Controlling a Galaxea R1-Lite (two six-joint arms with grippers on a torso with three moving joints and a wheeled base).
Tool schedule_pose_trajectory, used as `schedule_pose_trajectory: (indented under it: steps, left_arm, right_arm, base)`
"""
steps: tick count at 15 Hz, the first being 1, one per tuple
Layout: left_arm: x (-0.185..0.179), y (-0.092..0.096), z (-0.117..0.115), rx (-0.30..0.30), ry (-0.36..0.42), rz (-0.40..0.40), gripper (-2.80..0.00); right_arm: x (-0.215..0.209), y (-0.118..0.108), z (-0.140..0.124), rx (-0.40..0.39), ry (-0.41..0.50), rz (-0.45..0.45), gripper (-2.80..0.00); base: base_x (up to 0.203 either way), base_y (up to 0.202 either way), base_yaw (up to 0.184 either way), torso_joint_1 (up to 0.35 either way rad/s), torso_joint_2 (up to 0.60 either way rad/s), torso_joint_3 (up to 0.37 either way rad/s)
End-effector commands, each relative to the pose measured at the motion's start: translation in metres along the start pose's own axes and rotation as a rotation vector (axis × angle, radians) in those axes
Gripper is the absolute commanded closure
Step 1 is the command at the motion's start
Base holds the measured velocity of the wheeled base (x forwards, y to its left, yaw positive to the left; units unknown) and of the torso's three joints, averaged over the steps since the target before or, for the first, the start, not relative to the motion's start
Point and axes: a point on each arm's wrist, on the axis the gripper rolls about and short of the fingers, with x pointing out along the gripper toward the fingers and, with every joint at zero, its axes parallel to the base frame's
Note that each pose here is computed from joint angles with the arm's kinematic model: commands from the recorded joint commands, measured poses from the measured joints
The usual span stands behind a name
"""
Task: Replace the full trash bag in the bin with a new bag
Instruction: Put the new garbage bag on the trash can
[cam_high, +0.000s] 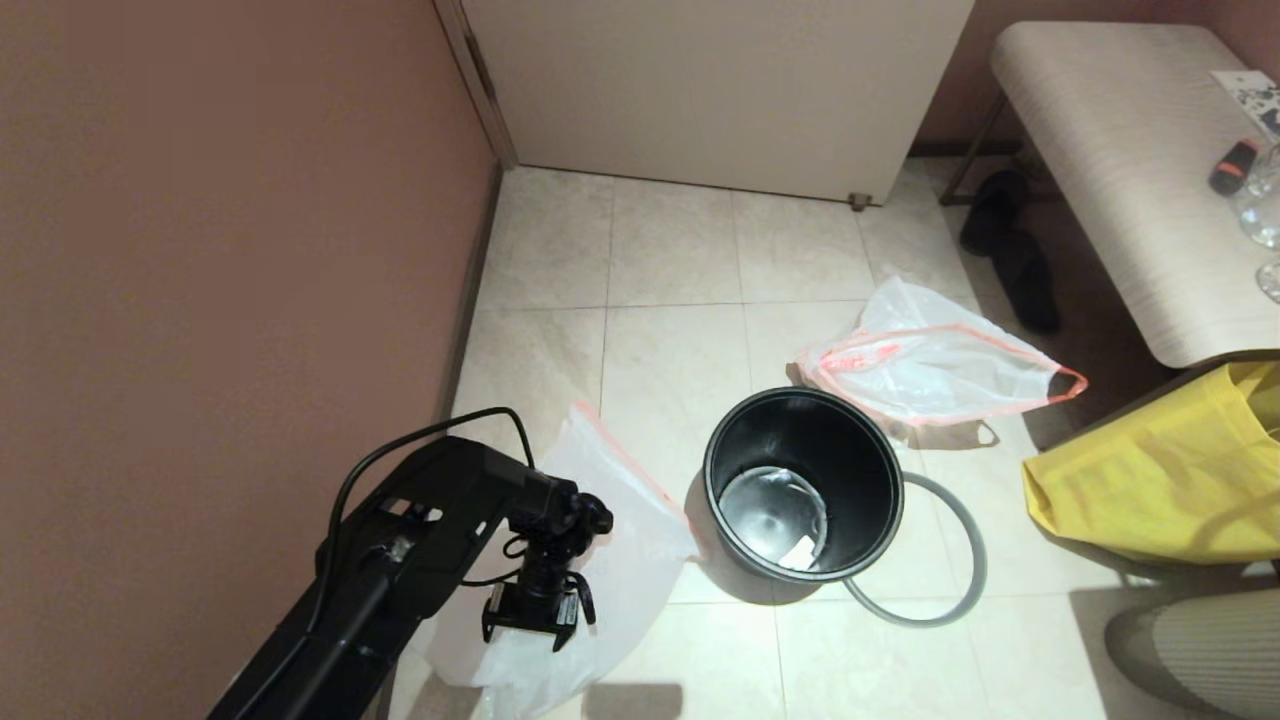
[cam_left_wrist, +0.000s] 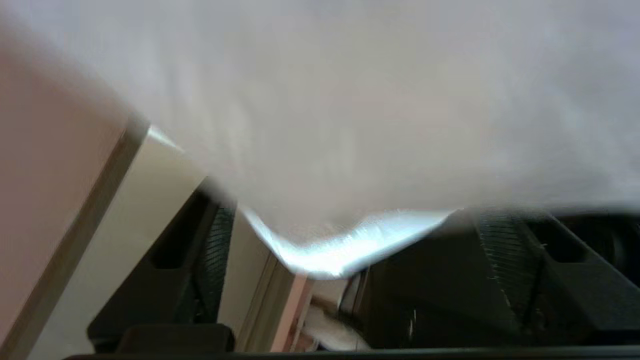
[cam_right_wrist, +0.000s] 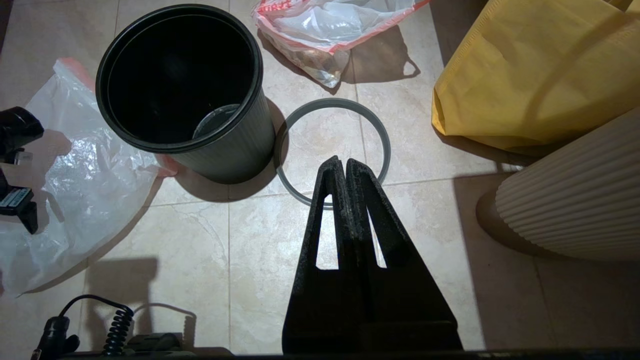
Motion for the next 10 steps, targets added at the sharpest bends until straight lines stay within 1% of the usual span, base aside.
schedule_pose_trajectory:
  steps: [1,2,5,7,8,9,10]
  left_arm:
    - [0.019,0.004,0.004,-0.011,0.003,-0.001,-2.8]
    - [0.027,0.007,0.006,-0.003,-0.002,-0.003,-2.8]
    - [0.035,0.015,0.008,0.074,0.011,-0.002,-2.8]
    - [0.041,0.015,0.007,0.113,0.022,0.001,-2.8]
    - [0.046,0.015,0.006,0.15,0.038,0.004,-2.8]
    - [0.052,0.015,0.003,0.185,0.055,0.008,0.0]
    - [0.057,0.015,0.0,0.208,0.082,0.015,0.0]
  right_arm:
    - [0.0,0.0,0.0,-0.001,0.001,0.0,0.0]
    - [0.0,0.0,0.0,0.0,0.001,0.0,0.0]
    - [0.0,0.0,0.0,0.0,0.001,0.0,0.0]
    - [0.0,0.0,0.0,0.0,0.001,0.0,0.0]
    - [0.0,0.0,0.0,0.0,0.001,0.0,0.0]
    - [0.0,0.0,0.0,0.0,0.001,0.0,0.0]
    - [0.0,0.0,0.0,-0.001,0.001,0.0,0.0]
  base:
    - [0.0,0.0,0.0,0.0,0.0,0.0]
    - [0.0,0.0,0.0,0.0,0.0,0.0]
    - [0.0,0.0,0.0,0.0,0.0,0.0]
    - [0.0,0.0,0.0,0.0,0.0,0.0]
    - [0.0,0.0,0.0,0.0,0.0,0.0]
    - [0.0,0.0,0.0,0.0,0.0,0.0]
    - [0.0,0.0,0.0,0.0,0.0,0.0]
